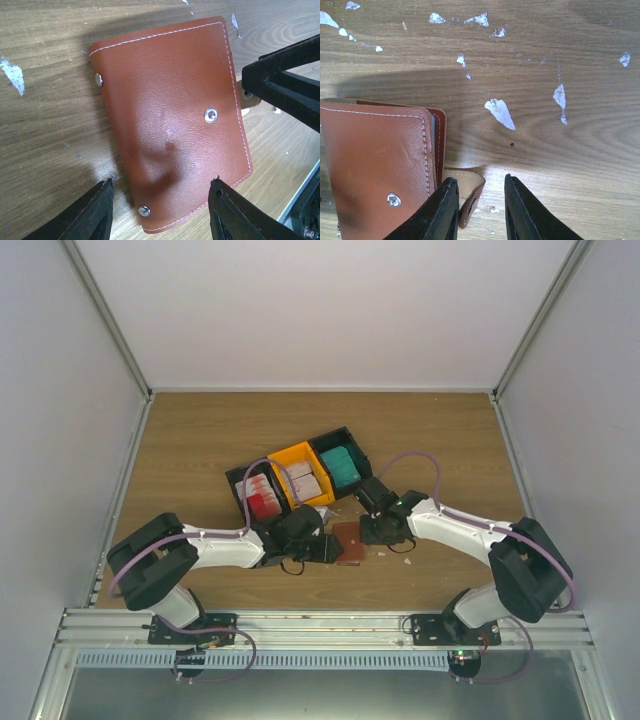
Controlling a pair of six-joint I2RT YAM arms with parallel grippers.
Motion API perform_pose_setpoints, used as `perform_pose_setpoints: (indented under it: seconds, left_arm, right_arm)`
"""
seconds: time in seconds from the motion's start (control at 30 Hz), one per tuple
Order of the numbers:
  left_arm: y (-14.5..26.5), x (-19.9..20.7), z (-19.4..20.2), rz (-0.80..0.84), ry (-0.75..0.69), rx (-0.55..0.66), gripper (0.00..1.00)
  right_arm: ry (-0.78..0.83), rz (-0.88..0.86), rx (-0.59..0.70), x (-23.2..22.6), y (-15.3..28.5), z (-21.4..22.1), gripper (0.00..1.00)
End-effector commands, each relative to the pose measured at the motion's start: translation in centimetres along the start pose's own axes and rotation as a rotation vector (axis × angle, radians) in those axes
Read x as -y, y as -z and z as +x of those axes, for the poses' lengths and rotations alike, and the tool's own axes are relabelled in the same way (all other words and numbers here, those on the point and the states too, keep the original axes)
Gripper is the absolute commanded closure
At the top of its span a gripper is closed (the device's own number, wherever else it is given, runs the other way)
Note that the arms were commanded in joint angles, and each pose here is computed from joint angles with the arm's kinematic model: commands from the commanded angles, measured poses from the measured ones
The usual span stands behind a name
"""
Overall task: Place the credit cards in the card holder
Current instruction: Close the card holder at the center of the board.
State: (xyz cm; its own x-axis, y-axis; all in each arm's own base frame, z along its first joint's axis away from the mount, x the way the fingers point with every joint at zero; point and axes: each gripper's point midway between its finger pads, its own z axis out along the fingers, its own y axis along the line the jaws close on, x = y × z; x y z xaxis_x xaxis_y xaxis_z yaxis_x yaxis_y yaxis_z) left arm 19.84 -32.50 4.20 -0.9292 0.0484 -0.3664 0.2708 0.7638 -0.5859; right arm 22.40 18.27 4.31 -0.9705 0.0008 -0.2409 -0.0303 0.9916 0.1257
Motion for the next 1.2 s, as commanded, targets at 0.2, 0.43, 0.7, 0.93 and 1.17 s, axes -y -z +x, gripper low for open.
perform_pose_setpoints:
  seconds: [0.2, 0.43, 0.7, 0.93, 1.17]
  left_arm:
    - [-0.4, 0.4, -0.8, 0.016, -0.022, 0.027, 0.47]
    - [-0.5, 0.4, -0.7, 0.020, -0.021, 0.022, 0.47]
    - [-0.6, -0.1, -0.5, 0.002, -0.006, 0.021, 0.47]
    - [-1.2, -1.3, -0.4, -0.052, 0.019, 0.018, 0.49]
    - [-2.1, -2.0, 0.1, -0.081, 0.014, -0.017, 0.65]
  right_arm:
    - [-0.017, 0.018, 0.010, 0.4, 0.9, 0.2, 0.85]
    - [-0.024, -0.018, 0.010, -0.1, 1.3, 0.3, 0.99]
    - [0.020, -0.107, 0.018, -1.9, 1.1, -0.1, 0.99]
    - [0.092, -0.225, 0.039, -3.9, 1.4, -0.2, 1.00]
    - [0.115, -0.273, 0.058, -4.6, 1.7, -0.3, 1.00]
